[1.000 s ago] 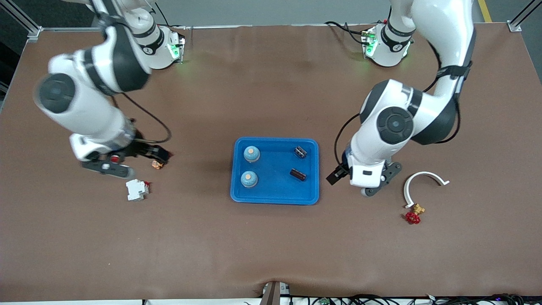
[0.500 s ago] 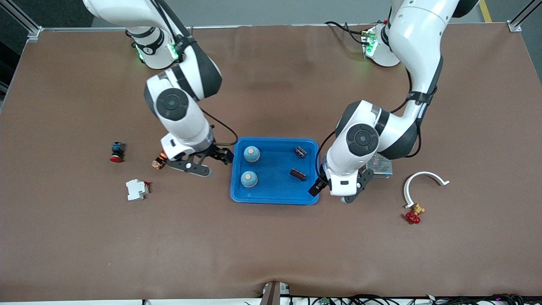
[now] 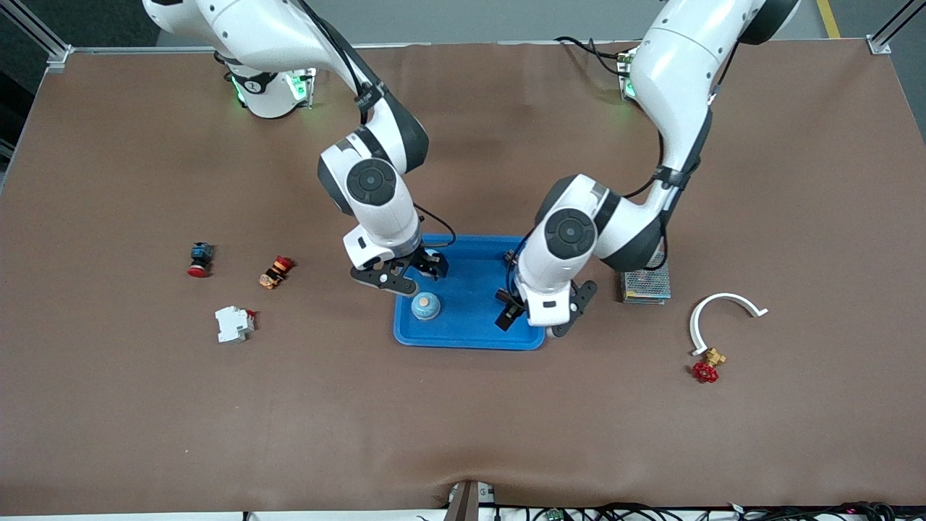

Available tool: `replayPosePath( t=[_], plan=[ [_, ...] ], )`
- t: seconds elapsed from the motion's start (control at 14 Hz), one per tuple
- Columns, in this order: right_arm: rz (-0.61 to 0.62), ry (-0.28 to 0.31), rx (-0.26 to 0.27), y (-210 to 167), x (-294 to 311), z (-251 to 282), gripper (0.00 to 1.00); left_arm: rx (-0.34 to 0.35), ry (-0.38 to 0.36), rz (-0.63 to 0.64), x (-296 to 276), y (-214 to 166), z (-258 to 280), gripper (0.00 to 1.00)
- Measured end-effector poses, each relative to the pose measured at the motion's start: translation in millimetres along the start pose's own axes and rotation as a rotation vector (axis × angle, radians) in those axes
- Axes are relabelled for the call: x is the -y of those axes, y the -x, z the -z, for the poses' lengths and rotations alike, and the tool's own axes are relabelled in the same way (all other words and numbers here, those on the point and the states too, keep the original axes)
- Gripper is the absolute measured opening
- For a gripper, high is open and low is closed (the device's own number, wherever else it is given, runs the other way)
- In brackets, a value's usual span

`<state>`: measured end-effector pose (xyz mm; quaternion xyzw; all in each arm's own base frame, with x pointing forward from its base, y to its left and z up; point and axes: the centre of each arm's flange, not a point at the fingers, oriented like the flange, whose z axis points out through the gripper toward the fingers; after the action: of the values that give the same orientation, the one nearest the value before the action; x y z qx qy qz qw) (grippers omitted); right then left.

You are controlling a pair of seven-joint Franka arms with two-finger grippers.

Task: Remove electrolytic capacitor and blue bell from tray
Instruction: 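Lower the right gripper onto a bell while the left gripper lowers onto a capacitor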

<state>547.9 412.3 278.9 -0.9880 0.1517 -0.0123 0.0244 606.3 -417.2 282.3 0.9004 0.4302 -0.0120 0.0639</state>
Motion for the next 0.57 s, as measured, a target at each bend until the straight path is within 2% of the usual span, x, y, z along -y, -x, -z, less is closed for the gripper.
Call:
replayPosePath(
  t=[0.21,0.57],
  plan=[
    [0.032,0.029,0.031,4,-2,-37,1.00,0.000,-0.015,0.007,2,4,-19,1.00],
    [0.061,0.022,0.054,20,9,-44,1.00,-0.006,-0.040,0.042,7,6,-57,1.00]
  ],
)
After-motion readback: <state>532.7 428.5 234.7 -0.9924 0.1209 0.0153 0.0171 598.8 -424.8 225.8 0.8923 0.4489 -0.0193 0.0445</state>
